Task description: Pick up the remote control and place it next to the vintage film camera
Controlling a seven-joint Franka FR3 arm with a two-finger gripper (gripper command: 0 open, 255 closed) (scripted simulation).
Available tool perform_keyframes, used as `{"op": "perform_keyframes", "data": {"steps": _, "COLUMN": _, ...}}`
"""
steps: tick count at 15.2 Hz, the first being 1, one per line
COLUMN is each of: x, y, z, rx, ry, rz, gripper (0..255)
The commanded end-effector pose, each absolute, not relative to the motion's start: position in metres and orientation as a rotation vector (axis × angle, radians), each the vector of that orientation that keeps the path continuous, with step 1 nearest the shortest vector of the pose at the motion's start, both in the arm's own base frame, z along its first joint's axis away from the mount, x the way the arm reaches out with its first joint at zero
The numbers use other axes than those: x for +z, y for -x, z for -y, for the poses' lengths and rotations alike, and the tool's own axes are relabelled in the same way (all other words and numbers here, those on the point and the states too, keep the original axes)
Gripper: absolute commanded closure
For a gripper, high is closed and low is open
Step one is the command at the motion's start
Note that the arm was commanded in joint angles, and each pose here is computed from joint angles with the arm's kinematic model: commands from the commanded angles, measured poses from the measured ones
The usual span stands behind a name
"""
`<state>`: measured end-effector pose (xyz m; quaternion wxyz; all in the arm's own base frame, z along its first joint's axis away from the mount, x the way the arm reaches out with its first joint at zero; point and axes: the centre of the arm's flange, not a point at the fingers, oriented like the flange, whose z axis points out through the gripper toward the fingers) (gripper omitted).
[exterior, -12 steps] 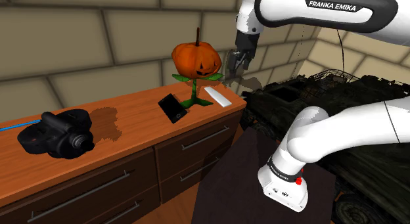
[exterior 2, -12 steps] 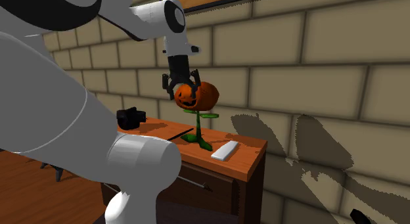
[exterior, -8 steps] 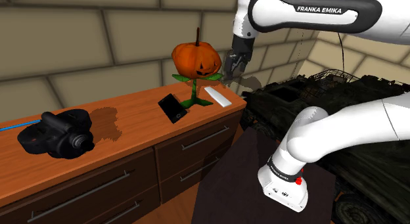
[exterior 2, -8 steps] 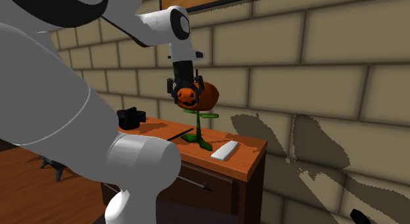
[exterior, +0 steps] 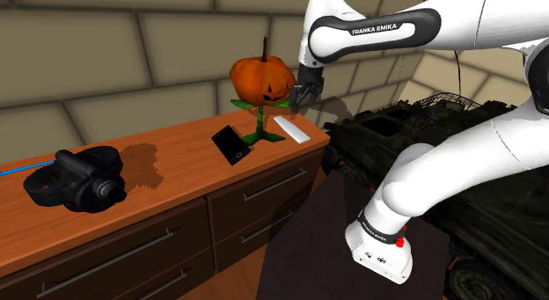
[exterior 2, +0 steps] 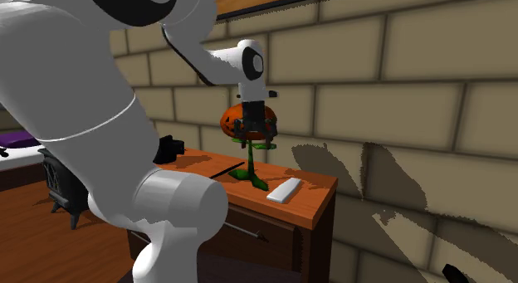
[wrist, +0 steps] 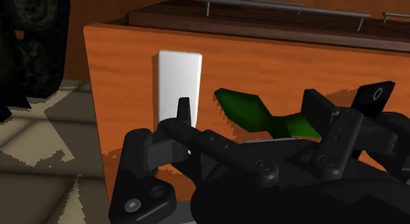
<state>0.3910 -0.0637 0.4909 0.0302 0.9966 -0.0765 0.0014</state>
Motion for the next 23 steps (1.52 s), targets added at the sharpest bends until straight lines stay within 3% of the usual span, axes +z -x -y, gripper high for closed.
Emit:
{"op": "perform_keyframes", "data": {"steps": 1, "x": 0.472, "y": -0.403, "z": 0.081, "rx": 0.004, "ry": -3.077, "rz": 0.266, "gripper": 0}}
{"op": "perform_keyframes", "data": {"steps": 14, "x": 0.351, "y": -0.487, "z": 0.173, "rx": -0.014, "ry": -3.102, "rz": 0.455, "gripper": 0}}
{"op": "perform_keyframes", "data": {"steps": 23, "x": 0.311, "y": -0.486, "z": 0.173, "rx": -0.014, "ry": -3.102, "rz": 0.455, "gripper": 0}}
